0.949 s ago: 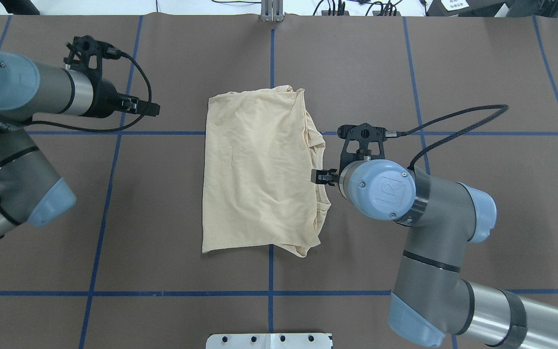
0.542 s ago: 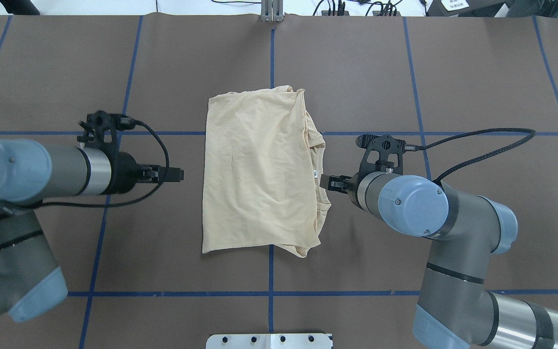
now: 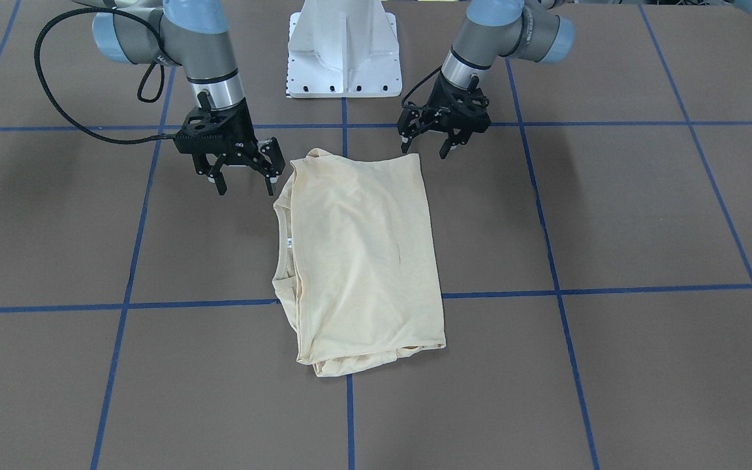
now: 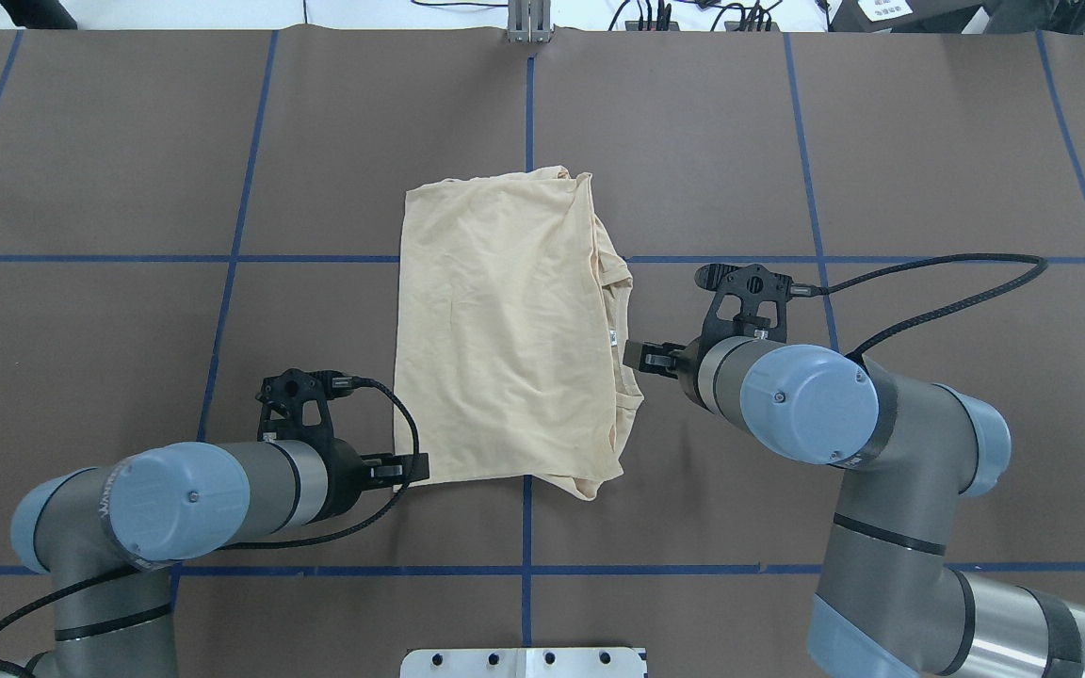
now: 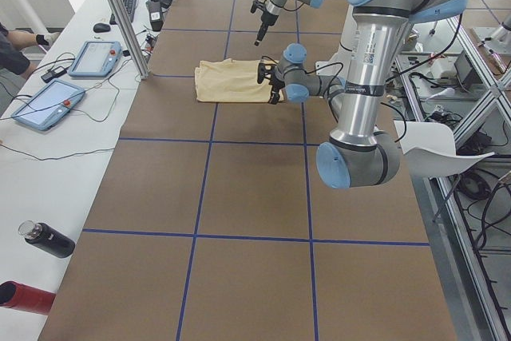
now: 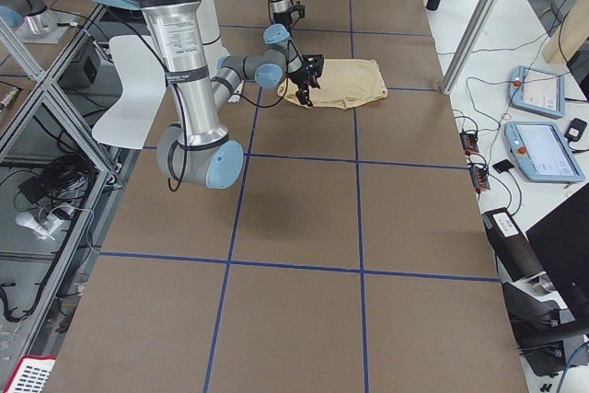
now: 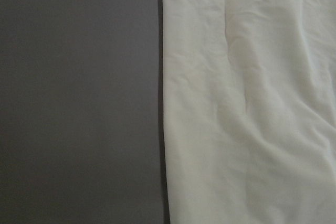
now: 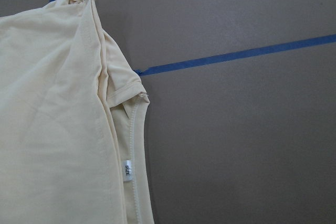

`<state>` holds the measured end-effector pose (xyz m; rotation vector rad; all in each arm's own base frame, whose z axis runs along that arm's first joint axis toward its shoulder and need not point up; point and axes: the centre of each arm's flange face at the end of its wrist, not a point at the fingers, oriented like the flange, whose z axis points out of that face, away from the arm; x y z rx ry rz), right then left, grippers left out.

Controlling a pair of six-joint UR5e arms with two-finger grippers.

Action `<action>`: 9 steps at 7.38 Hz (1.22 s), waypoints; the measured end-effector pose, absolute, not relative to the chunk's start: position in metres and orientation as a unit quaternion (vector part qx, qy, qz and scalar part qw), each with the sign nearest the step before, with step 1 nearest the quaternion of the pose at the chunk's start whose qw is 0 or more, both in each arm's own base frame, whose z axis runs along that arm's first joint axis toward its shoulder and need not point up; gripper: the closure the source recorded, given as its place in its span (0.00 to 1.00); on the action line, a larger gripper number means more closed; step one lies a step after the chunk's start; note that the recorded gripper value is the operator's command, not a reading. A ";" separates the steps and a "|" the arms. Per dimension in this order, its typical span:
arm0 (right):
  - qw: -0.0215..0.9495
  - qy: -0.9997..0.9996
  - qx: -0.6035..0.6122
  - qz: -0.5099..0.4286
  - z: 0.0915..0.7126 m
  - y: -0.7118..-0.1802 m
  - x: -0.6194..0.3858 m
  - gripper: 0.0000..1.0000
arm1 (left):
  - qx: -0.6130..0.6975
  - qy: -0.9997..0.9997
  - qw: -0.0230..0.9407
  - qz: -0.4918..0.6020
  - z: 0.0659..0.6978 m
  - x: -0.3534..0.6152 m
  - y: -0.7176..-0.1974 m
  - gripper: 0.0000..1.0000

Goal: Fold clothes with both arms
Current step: 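Lower both grippers to the shirt's opposite side edges nearest the robot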

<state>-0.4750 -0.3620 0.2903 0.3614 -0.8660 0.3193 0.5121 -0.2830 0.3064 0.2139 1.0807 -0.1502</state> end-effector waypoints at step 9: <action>0.881 -0.416 0.172 0.149 0.291 -0.357 -0.479 0.00 | 0.095 0.459 0.881 -0.061 0.306 0.542 -0.290 0.50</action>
